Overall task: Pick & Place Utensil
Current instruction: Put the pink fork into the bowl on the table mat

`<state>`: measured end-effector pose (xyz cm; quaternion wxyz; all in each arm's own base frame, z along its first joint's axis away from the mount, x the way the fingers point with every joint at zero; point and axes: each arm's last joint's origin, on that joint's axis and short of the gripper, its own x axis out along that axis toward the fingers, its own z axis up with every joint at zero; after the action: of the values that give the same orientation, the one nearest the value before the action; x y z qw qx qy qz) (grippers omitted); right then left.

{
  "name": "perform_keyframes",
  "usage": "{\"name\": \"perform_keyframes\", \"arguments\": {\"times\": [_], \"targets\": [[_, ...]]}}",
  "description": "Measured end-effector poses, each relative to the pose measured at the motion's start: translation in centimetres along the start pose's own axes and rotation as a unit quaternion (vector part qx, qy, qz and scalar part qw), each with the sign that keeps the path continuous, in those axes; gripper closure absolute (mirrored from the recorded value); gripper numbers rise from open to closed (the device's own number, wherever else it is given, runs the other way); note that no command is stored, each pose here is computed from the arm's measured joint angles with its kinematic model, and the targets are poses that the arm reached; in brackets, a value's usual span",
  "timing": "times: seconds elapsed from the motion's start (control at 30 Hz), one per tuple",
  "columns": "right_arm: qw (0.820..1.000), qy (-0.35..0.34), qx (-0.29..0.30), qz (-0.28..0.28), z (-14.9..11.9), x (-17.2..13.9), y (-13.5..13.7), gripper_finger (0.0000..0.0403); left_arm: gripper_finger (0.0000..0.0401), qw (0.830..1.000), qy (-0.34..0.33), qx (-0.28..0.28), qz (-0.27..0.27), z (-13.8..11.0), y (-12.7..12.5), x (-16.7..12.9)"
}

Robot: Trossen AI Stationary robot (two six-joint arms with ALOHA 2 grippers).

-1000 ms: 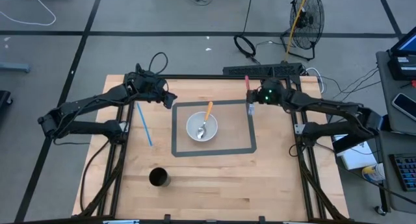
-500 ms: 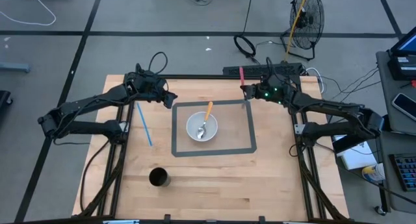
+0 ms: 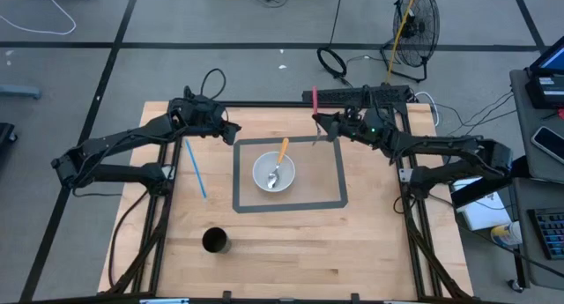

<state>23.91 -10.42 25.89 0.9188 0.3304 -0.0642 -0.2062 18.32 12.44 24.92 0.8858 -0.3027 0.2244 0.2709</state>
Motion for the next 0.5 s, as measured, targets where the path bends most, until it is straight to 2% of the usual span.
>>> {"name": "perform_keyframes", "arguments": {"times": [0.17, 0.37, 0.5], "targets": [[0.999, -0.019, -0.001, 0.039, -0.9, 1.0, 0.7, 0.036, 0.0302, 1.0, -0.006, -0.001, -0.002, 0.1, 0.0, 0.0], [0.998, -0.019, 0.015, 0.054, -1.9, 2.2, 0.8, 0.036, 0.0302, 1.0, -0.006, -0.002, -0.003, 0.1, -0.1, 0.0], [0.998, -0.013, 0.004, 0.066, -2.0, 3.7, 1.7, 0.0359, 0.0302, 1.0, -0.006, -0.002, -0.003, 0.1, -0.1, 0.0]]}}
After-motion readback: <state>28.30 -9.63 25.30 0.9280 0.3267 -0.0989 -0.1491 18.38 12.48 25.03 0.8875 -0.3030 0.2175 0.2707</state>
